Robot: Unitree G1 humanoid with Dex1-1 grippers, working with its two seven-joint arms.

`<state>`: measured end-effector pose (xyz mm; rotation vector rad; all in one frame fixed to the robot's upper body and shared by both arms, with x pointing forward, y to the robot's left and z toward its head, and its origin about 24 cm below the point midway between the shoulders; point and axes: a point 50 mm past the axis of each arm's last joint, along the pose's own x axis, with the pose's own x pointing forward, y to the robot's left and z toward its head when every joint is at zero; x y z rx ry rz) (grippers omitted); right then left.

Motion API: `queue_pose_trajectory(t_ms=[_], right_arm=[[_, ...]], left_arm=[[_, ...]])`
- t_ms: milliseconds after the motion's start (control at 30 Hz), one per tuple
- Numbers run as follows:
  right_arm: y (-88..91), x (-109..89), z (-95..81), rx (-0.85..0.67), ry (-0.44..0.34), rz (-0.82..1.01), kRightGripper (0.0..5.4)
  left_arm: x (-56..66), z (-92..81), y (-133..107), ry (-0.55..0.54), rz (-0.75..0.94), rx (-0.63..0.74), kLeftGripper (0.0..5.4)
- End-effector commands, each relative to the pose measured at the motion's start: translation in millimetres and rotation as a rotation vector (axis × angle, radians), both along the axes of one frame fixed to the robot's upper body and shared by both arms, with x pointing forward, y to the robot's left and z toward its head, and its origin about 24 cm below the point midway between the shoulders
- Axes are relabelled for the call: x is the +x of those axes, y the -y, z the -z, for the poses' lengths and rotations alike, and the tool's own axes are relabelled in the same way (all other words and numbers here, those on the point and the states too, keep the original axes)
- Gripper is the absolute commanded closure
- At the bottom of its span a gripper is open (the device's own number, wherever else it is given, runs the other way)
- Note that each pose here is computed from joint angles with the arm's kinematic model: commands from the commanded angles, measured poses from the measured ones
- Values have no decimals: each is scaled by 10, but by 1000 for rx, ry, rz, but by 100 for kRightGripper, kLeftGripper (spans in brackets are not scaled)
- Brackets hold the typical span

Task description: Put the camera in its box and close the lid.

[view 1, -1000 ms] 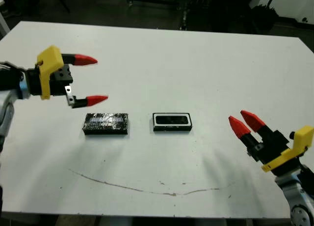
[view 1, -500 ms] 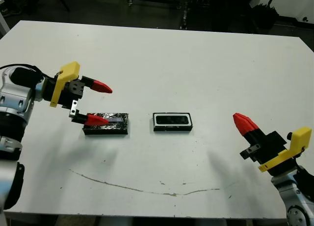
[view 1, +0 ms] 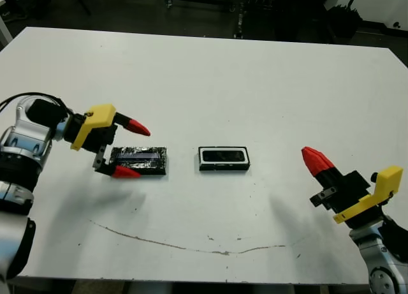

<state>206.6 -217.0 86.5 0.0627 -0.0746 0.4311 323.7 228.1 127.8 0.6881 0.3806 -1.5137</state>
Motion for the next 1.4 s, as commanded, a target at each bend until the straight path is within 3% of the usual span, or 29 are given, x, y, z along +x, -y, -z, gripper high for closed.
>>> queue_pose_trajectory(t_ms=[33, 367, 833, 1067, 1400], right_arm=[[22, 4, -8, -12, 11, 5, 539], [6, -13, 4, -24, 9, -14, 539], [-8, -23, 18, -18, 0, -36, 539], [-9, -20, 24, -27, 0, -40, 539], [-13, -18, 20, -24, -1, -42, 539]], left_arm=[[22, 47, 14, -42, -7, 33, 0], [31, 117, -45, -71, -68, 74, 0], [28, 139, -122, -11, -111, 74, 0], [36, 169, -153, -137, -153, 30, 0], [43, 151, -151, -169, -174, 80, 0]])
